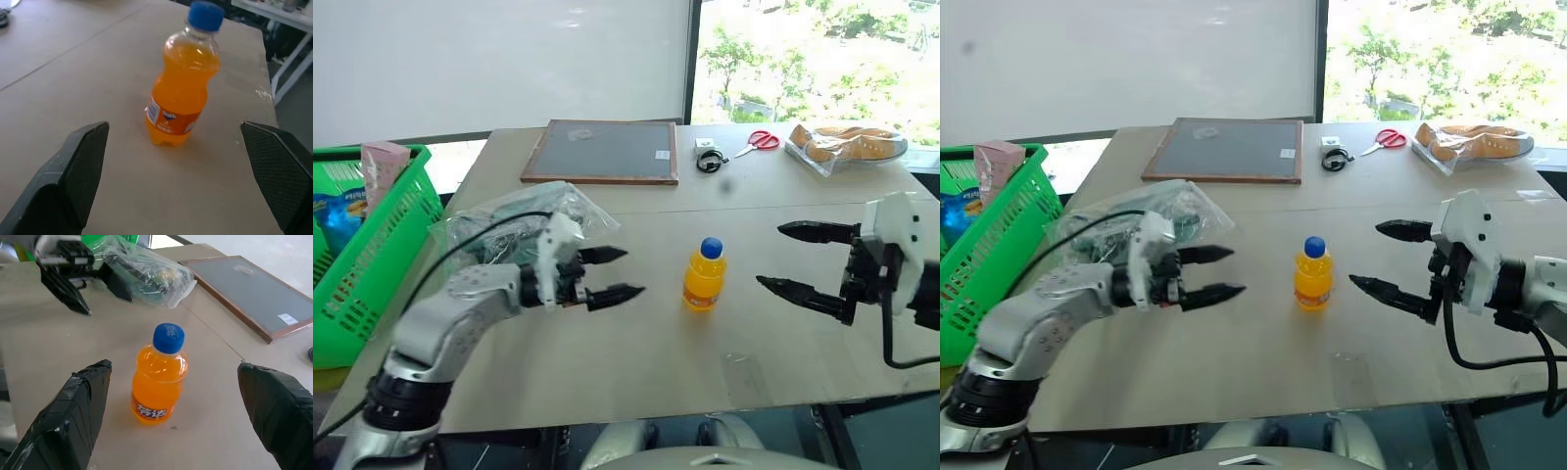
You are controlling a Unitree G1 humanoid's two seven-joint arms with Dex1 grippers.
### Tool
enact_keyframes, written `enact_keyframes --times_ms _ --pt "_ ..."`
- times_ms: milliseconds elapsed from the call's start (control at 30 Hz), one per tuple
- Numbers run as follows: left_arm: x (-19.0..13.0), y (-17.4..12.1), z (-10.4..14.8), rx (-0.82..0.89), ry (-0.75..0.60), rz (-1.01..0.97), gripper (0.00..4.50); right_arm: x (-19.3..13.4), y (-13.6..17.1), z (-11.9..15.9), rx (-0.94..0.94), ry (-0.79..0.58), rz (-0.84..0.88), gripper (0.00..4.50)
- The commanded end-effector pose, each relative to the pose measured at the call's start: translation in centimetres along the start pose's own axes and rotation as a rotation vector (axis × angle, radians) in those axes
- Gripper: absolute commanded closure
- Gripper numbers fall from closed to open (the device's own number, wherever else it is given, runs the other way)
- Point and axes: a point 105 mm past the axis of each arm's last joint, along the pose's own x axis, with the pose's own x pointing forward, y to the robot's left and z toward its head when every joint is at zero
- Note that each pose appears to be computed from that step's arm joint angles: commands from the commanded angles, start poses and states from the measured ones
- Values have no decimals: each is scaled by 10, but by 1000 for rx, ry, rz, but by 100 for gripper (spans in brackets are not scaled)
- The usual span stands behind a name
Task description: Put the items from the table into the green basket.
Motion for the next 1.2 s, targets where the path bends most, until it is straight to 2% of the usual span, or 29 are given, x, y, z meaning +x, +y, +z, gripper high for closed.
enact_keyframes --times_ms 33,333,733,833,900,1000,1067,1133,1200 --pt "12 4 -3 108 44 -46 5 -7 8 7 -44 4 7 6" --pt "45 16 -14 220 90 -152 5 -17 24 -7 -36 98 42 6" --pt "79 19 -11 287 91 -217 5 -19 32 -29 32 124 28 6" --pt "83 21 -13 296 98 -218 5 -18 0 -41 64 80 -106 6" --pt "84 22 -12 298 98 -215 5 -17 -14 -44 91 34 -137 6" --pt "83 24 -13 302 102 -206 5 -21 -61 -51 52 19 -220 6" --pt "84 26 -12 304 103 -199 5 -23 -80 -52 11 61 -183 6" --pt "84 26 -12 304 103 -196 5 -26 -101 -53 -19 96 -219 6" --pt "83 27 -12 303 101 -192 5 -29 -119 -43 -40 96 -183 6"
